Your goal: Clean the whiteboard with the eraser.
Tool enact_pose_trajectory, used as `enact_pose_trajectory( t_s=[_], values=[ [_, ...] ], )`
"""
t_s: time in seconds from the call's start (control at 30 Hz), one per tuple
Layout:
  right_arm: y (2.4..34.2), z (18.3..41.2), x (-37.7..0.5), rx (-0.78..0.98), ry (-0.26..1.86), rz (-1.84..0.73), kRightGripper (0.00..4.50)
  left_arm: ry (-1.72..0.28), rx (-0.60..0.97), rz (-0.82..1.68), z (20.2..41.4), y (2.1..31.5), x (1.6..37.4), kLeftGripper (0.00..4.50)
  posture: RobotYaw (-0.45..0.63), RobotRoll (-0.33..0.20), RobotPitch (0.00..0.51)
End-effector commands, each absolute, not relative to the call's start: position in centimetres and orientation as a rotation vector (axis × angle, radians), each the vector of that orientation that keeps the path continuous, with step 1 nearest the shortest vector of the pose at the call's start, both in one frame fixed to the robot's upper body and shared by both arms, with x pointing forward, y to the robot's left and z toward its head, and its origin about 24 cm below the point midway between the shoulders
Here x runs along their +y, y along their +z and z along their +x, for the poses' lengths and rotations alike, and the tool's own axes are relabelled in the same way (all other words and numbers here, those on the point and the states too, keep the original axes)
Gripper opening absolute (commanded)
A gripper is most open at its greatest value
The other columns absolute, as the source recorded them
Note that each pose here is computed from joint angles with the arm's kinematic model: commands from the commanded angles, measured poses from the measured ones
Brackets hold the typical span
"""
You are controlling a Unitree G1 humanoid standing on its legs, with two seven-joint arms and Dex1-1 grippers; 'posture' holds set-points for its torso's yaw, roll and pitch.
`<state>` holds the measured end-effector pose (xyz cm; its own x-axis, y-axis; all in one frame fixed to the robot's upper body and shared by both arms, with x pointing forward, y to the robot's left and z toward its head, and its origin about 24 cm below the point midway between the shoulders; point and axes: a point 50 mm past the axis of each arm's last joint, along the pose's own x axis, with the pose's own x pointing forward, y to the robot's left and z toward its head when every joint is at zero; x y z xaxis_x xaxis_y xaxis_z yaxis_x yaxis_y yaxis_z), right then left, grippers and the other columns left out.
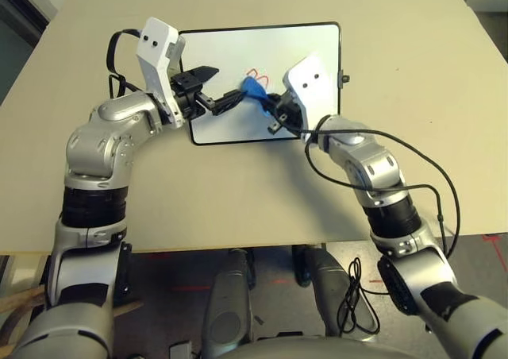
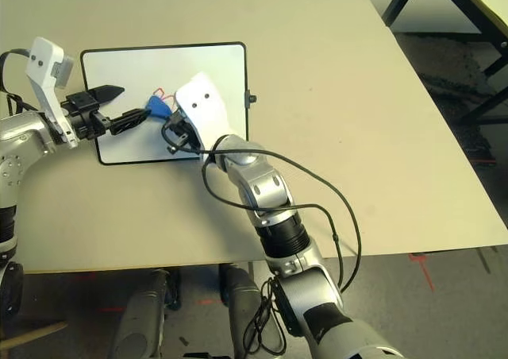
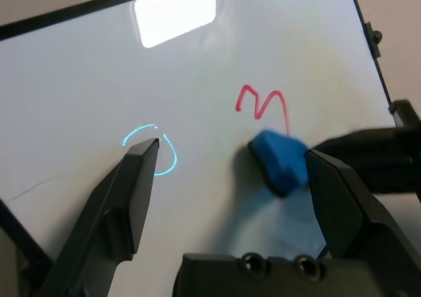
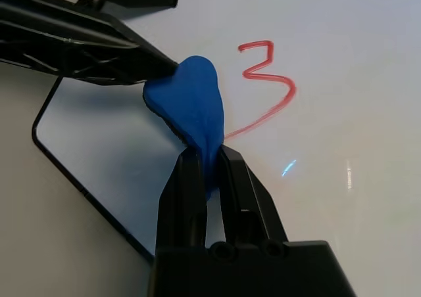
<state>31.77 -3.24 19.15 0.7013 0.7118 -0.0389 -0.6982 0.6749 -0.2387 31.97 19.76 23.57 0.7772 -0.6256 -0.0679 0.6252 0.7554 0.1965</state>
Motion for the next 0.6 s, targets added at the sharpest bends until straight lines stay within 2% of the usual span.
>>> enact_pose_trajectory(
  t_s=[0.03,0.37,0.6],
  values=[
    [19.3,32.2,-2.9,-0.046,0.789,-0.272,0.19,-0.682,0.012,0.206,31.7,23.2,19.8,4.5,0.09,0.0,0.338],
    [24.6,33.8,-3.2,-0.234,0.72,-0.453,0.19,-0.692,0.022,0.202,31.4,23.0,19.6,4.5,0.08,0.0,0.345],
    [23.8,33.0,-3.1,-0.223,0.757,-0.529,0.19,-0.697,0.028,0.201,31.3,22.9,19.6,4.5,0.07,0.0,0.347]
  ],
)
